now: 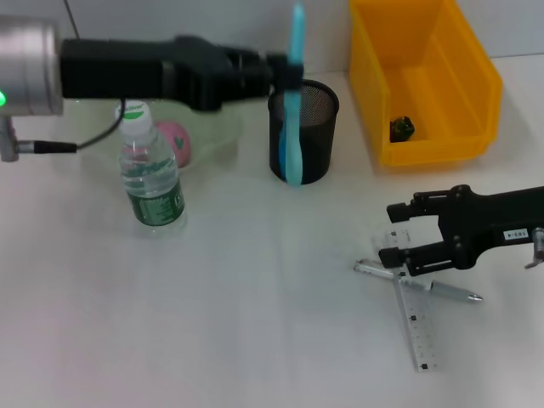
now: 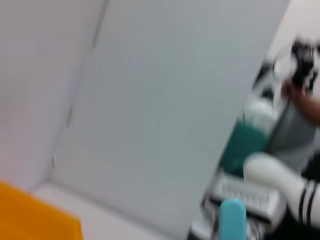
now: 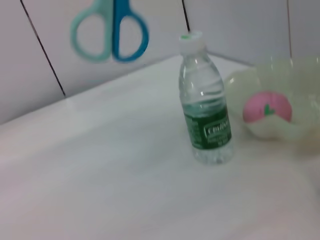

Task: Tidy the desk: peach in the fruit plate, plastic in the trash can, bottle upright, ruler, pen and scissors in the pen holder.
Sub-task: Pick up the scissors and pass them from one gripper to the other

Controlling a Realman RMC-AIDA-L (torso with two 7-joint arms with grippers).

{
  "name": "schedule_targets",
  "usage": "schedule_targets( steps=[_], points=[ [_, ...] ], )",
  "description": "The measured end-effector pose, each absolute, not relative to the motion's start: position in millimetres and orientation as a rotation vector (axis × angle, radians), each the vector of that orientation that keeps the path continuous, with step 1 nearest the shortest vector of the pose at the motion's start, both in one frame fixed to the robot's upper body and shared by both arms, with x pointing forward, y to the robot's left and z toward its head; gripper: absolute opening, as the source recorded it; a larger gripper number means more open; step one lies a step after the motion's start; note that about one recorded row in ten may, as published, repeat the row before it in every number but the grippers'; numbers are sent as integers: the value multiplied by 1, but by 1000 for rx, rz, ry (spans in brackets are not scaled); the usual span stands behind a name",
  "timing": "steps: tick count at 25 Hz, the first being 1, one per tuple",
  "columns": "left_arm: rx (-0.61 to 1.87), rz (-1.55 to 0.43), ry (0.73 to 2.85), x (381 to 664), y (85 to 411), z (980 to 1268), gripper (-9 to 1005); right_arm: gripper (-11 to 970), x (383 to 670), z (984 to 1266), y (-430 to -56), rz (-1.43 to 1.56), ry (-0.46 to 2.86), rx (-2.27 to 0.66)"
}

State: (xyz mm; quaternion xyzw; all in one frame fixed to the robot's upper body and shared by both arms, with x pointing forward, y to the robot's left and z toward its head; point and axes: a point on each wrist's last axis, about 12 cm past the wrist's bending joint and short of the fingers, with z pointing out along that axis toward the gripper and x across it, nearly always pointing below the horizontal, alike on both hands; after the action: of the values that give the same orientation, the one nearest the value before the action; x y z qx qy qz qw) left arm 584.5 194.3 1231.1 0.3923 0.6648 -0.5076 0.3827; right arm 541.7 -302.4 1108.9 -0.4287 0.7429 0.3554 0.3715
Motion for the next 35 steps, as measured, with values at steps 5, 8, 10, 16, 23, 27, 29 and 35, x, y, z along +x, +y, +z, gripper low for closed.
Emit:
schedule_targets(
  steps=[5, 8, 10, 16, 23, 27, 29, 35],
  points=[
    [839, -1310, 1549, 581, 204, 1231, 232, 789, 541, 1111, -300, 910, 1857, -1115],
    [801, -1316, 1497, 579, 204, 1230, 234, 787, 541, 1111, -300, 912, 1852, -1118],
    [749, -1316, 1415, 577, 204, 1230, 234, 786, 542, 1113, -301, 908, 1850, -1122],
    [719, -1281, 1295, 571, 196, 1226, 237, 782, 543, 1115, -304, 898, 1852, -1121],
    [691, -1187, 1233, 571, 181, 1216, 241, 777, 542, 1116, -309, 877, 1854, -1107],
    [615, -1021, 1177, 560, 160, 1190, 242, 775, 540, 1116, -309, 875, 1846, -1099],
    [575, -962, 1170, 555, 157, 1181, 243, 773, 537, 1116, -311, 868, 1827, -1085],
    [493, -836, 1257, 549, 148, 1155, 246, 769, 530, 1116, -314, 818, 1696, -1049]
  ],
)
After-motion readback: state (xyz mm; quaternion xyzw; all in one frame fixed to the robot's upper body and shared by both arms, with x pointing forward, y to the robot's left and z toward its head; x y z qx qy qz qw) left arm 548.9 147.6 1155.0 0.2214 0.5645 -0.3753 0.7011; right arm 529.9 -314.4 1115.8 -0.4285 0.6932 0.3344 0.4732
